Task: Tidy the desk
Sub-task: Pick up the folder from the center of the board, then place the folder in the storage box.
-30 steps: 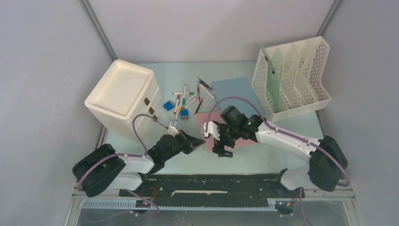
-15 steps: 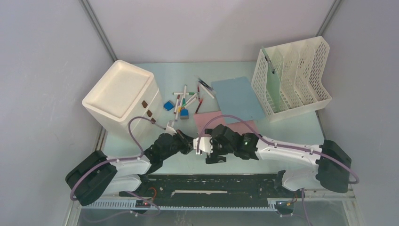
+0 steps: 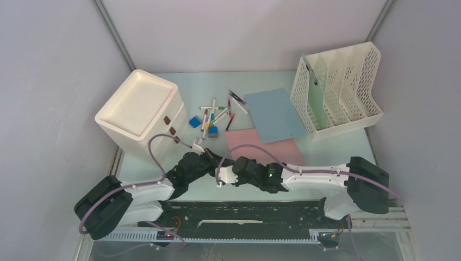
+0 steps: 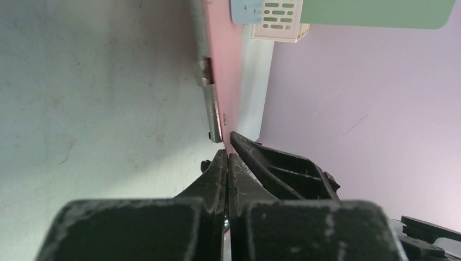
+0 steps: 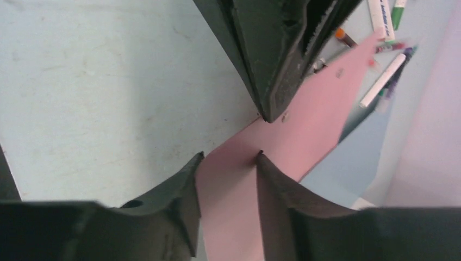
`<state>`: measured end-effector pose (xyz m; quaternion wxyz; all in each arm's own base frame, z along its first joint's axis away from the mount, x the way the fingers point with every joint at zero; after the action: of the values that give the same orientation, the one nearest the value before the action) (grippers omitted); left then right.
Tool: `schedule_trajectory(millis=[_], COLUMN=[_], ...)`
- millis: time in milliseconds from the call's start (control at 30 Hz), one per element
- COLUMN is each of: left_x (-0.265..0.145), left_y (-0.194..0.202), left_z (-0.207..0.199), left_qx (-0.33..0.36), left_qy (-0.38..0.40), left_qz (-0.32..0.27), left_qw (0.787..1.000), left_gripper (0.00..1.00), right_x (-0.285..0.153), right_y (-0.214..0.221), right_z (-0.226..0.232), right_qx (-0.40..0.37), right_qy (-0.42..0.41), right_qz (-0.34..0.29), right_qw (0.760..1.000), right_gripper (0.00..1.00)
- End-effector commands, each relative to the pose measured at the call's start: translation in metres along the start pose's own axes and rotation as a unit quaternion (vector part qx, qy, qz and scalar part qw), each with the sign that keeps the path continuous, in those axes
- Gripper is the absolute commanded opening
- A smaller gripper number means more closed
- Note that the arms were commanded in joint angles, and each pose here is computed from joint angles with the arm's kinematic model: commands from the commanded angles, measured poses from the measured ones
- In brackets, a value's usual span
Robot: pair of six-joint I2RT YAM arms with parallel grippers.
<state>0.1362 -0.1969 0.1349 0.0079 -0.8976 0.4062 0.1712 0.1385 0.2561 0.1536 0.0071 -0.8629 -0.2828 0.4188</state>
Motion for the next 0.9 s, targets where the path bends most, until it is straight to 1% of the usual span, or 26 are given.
schedule_trajectory(millis=[0, 133, 167, 267, 433, 533, 567, 633, 733, 867], left_x=[-0.001, -0.004, -0.006, -0.01, -0.022, -0.033, -0.038, -0.045, -0.05, -0.05], left_y=[0.0, 0.0, 0.0, 0.0, -0.002, -0.005, -0.007, -0.011, -0.013, -0.014], left_z=[-0.035, -0.04, -0.042, -0.047, -0.053, -0.056, -0.061, -0.064, -0.07, -0.079], left_qx=[0.01, 0.022, 0.027, 0.048, 0.107, 0.163, 0.183, 0.215, 0.251, 0.294], left_qy=[0.072, 0.081, 0.083, 0.081, 0.082, 0.068, 0.071, 0.065, 0.069, 0.074], left_qz=[-0.005, -0.01, -0.011, -0.017, -0.039, -0.061, -0.08, -0.101, -0.114, -0.101], left_qw=[0.997, 0.996, 0.996, 0.995, 0.99, 0.982, 0.977, 0.969, 0.959, 0.948], left_gripper=[0.0, 0.01, 0.04, 0.19, 0.4, 0.56, 0.62, 0.7, 0.76, 0.78], right_x=[0.001, -0.001, -0.003, -0.011, -0.026, -0.041, -0.046, -0.057, -0.072, -0.096], right_y=[-0.006, -0.013, -0.014, -0.017, -0.011, -0.008, -0.006, -0.002, 0.005, 0.017], right_z=[-0.002, 0.0, 0.0, -0.006, -0.022, -0.035, -0.039, -0.045, -0.054, -0.066], right_qx=[-0.01, -0.024, -0.024, -0.009, 0.047, 0.09, 0.105, 0.134, 0.165, 0.195], right_qy=[0.041, 0.053, 0.057, 0.066, 0.044, 0.019, 0.007, -0.014, -0.037, -0.047], right_qz=[0.018, 0.019, 0.016, 0.003, -0.023, -0.061, -0.076, -0.105, -0.144, -0.189], right_qw=[0.999, 0.998, 0.998, 0.998, 0.998, 0.994, 0.992, 0.985, 0.975, 0.961], right_gripper=[0.37, 0.14, 0.1, 0.01, 0.0, 0.0, 0.0, 0.0, 0.0, 0.0])
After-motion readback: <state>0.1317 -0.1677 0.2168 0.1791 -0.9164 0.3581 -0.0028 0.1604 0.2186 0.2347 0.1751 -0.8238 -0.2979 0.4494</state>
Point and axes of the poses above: each gripper's point midway between its finger pads, its own x axis out along the fingers, its own z axis along the line the jaws close on, y = z × x, the point moved 10 cm from there along -x, back along the fingers, and after that the axes turned 13 degrees about -x, right-handed, at the moved point
